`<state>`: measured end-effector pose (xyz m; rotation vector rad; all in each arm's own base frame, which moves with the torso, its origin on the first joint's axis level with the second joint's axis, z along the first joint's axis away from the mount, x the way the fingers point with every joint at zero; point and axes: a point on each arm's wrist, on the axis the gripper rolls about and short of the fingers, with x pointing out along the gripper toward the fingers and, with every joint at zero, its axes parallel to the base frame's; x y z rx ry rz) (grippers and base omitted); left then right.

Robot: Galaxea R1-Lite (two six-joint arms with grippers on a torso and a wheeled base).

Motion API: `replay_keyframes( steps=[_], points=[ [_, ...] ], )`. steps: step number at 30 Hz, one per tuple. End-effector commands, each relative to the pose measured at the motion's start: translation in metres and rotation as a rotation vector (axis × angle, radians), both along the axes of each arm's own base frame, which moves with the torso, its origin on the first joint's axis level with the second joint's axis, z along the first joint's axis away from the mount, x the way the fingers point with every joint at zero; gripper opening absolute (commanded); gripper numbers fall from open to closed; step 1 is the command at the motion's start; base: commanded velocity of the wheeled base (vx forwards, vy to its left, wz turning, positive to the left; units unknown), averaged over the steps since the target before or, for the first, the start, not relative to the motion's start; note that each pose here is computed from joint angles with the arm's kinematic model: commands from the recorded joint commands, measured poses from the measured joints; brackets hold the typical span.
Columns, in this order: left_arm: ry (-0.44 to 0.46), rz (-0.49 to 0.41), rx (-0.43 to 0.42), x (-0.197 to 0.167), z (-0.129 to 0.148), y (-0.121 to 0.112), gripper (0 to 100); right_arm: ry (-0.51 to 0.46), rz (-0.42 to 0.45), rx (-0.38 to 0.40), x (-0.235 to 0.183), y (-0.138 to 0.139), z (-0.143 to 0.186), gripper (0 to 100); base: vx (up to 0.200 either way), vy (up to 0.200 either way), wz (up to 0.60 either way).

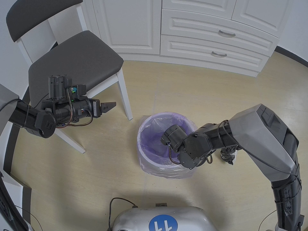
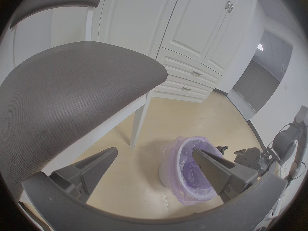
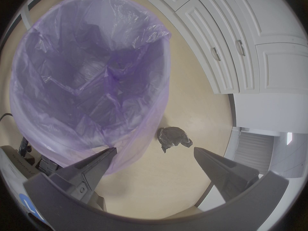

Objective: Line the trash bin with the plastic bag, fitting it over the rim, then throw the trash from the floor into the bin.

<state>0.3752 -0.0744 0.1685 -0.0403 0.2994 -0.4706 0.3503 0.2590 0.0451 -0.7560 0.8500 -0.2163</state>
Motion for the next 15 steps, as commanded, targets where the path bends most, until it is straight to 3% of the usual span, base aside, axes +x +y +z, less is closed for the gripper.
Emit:
replay_keyframes(
  steps=[1, 15],
  points=[
    [-0.003, -0.001, -0.002, 0.000, 0.001, 0.000, 100, 0.013, 0.001, -0.008, -0.001, 0.002, -0.017, 100, 0.000, 0.000, 0.00],
    [-0.012, 0.001, -0.003, 0.001, 0.000, 0.000, 100, -0.110, -0.018, 0.089, 0.022, 0.012, -0.014, 100, 0.000, 0.000, 0.00]
  ],
)
